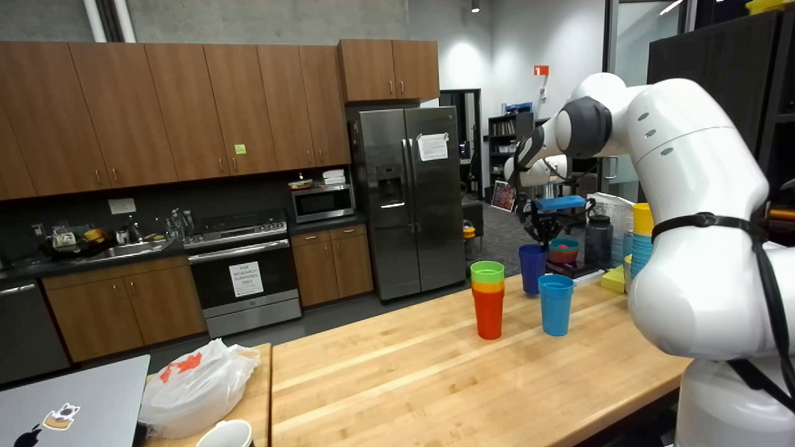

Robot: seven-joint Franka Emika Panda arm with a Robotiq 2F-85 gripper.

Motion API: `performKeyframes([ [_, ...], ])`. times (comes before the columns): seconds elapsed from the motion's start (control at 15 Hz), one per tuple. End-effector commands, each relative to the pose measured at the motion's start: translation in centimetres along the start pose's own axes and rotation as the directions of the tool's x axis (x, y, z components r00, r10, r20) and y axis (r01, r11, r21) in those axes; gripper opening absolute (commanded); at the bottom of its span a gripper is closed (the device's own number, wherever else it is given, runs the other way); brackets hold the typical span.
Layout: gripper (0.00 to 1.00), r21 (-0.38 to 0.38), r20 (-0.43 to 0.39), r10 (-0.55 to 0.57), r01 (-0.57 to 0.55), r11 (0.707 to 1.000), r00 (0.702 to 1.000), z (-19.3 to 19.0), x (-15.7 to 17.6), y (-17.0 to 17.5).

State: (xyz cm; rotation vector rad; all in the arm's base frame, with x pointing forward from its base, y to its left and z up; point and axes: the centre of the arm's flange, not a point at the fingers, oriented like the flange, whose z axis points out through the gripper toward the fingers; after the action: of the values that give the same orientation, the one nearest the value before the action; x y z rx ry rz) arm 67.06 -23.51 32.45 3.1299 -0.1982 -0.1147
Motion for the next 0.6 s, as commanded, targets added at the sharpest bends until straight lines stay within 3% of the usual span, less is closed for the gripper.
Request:
performKeyframes([
  [0.0,0.01,0.021,-0.019,0.016,-0.015,1.000,1.000,0.44,0.76,-0.13],
  [0.2,0.03,0.026,-0.015,0.017,-0.017,1.000,1.000,0.93,0.74,-0.31],
  [0.27,0.29,0.029,-0.014,0.017,-0.017,0.999,1.000,0.92,0.77,-0.34],
  [0.33,0.29,0.031,-0.015,0.016,-0.016,0.999,1.000,0.88,0.81,-0.29],
  [0.53,0.47,0.037,-0.017,0.022,-0.021,0.999,1.000,0.58,0.20,-0.16],
])
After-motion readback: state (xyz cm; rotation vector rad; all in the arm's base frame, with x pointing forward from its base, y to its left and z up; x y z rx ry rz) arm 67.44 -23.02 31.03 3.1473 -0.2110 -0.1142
